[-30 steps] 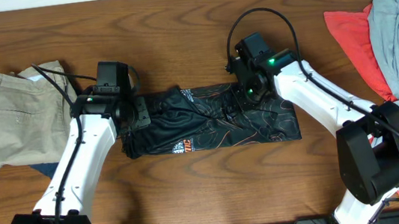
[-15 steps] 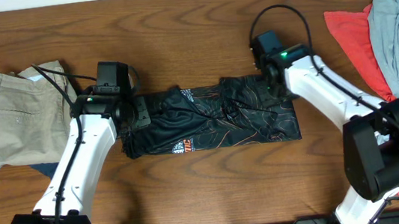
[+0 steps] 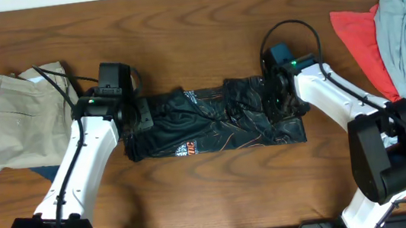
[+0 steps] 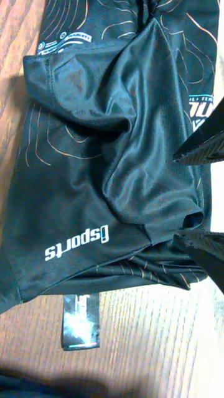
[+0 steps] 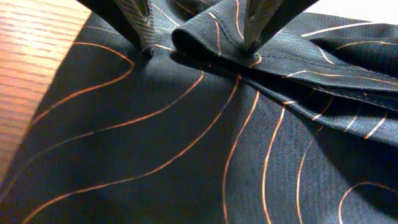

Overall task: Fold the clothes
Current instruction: 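Grasp the jersey's right half at the middle with the right gripper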

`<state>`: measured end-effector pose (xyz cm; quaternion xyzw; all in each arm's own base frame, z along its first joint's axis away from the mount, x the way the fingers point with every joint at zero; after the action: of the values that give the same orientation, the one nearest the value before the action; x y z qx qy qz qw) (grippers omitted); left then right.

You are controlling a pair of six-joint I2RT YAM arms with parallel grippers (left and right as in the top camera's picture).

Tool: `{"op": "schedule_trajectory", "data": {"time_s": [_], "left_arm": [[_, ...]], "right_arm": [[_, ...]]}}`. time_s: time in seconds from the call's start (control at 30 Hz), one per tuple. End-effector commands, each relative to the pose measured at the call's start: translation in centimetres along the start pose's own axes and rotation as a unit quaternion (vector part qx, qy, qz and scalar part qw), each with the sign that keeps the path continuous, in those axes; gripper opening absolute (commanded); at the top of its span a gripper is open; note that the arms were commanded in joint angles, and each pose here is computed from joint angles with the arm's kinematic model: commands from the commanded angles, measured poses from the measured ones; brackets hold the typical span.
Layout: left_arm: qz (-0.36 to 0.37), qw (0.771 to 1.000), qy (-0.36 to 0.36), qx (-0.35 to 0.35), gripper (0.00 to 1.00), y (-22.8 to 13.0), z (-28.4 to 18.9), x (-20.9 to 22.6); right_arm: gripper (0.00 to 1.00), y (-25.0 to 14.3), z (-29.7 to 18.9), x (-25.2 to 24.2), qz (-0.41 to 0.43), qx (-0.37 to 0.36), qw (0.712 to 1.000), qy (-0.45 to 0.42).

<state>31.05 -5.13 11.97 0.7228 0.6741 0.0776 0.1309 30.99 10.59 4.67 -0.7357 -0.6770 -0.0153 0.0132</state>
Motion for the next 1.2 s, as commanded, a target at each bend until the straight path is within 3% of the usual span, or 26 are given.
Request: {"op": "schedule_trajectory", "data": {"time_s": [0.0,0.1,0.2,0.3,0.47,0.6,0.73,0.87,0.97,1.17], "left_arm": [[-0.006,1.000,0.008,0.009,0.36,-0.5,0.3,0.4],[-0.006,1.000,0.008,0.009,0.36,-0.5,0.3,0.4],[-0.006,1.000,0.008,0.008,0.36,-0.5,0.3,0.4],[-0.006,1.000,0.008,0.008,0.36,-0.5,0.3,0.4],[-0.006,1.000,0.008,0.008,0.36,-0.5,0.3,0.4],[-0.006,1.000,0.008,0.008,0.36,-0.5,0.3,0.4],[-0.006,1.000,0.008,0.008,0.37,-0.5,0.3,0.4],[-0.006,1.000,0.008,0.009,0.37,-0.5,0.3,0.4],[-0.006,1.000,0.008,0.009,0.37,-0.5,0.3,0.4],[-0.006,1.000,0.008,0.009,0.37,-0.5,0.3,0.4]], "right_arm": [[0.36,-0.3,-0.1,0.4,0.002,0.002,1.000,0.015],[0.13,-0.4,-0.2,1.1,0.000,0.007,0.999,0.036],[0.03,-0.8,-0.5,3.3,-0.043,0.019,0.993,0.105],[0.03,-2.0,-1.2,6.1,-0.117,0.038,0.973,0.196],[0.05,-4.1,-1.9,8.5,-0.174,0.064,0.952,0.245],[0.21,-5.7,-1.8,9.6,-0.196,0.083,0.947,0.241],[0.24,-6.6,-1.8,10.4,-0.215,0.090,0.943,0.239],[0.25,-6.7,-1.8,10.7,-0.221,0.088,0.941,0.240],[0.15,-6.1,-1.8,10.2,-0.219,0.079,0.947,0.222],[0.16,-1.9,-3.0,7.4,-0.154,0.003,0.980,0.126]]}}
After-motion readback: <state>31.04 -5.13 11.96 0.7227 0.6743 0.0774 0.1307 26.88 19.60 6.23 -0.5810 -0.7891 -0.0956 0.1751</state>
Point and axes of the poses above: each gripper's point midway between its finger pads, its own z axis out along the fingers, its own x axis along the line the jaws close on, y = z × x, the point moved 3 cm from there along -z, back along the fingers, and after that the axes turned 14 degrees about z, right-handed, at the moved point
